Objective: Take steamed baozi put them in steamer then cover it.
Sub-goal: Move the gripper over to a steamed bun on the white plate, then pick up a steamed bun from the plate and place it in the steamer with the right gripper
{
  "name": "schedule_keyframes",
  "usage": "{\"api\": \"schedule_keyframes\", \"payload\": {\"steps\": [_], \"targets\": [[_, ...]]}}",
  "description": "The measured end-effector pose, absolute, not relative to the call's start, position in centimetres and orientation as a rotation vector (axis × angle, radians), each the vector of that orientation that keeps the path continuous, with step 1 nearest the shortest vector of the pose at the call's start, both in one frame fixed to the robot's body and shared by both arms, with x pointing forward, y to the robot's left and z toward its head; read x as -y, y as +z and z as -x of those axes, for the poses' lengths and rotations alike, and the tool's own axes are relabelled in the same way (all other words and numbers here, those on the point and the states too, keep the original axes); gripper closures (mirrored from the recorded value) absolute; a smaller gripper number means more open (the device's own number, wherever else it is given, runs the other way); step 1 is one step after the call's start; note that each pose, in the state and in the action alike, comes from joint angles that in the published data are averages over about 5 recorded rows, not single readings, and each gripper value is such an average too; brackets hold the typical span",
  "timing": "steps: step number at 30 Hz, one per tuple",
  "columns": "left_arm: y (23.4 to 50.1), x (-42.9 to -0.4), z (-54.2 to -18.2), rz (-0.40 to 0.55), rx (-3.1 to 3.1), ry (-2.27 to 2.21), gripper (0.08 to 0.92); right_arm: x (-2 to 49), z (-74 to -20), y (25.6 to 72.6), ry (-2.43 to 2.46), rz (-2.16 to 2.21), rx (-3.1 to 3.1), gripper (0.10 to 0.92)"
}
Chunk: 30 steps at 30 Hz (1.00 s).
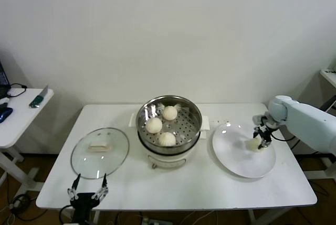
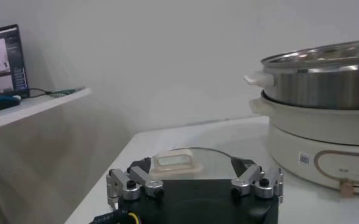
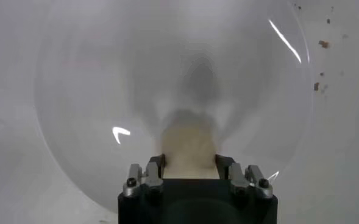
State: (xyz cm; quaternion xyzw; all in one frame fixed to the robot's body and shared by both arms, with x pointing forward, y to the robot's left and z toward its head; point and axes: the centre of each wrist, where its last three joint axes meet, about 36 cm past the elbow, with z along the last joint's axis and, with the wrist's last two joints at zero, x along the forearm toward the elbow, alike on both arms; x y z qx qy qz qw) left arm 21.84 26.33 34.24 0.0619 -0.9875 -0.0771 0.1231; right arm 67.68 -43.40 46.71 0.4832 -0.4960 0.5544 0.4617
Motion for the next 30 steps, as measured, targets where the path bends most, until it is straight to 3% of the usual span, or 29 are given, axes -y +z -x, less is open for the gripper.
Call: {"api": "schedule_keyframes", "payload": {"steps": [7,13,23,30], "targets": [[34.5,-26.3,-22.1,-0.179,2.886,-0.224,0.177,43.0,-68.1,49.7,1.372,-1.193,1.237,0.462],[34.6,-26.1,-22.2,-0.171,2.889,-0.224,0.177,40.2,-69.1,56.1,1.435,-1.228,1.27,0.462],[35.1,-26.0,-22.5,-0.15,2.901,-0.227,0.177,31.4,-69.0,69.5,1.563,-1.333,1.365,0.462],[35.3,-25.9,-22.7,-0.141,2.905,-0.227,0.177,24.5,-67.6,73.9,1.609,-1.407,1.398,0.462]]}}
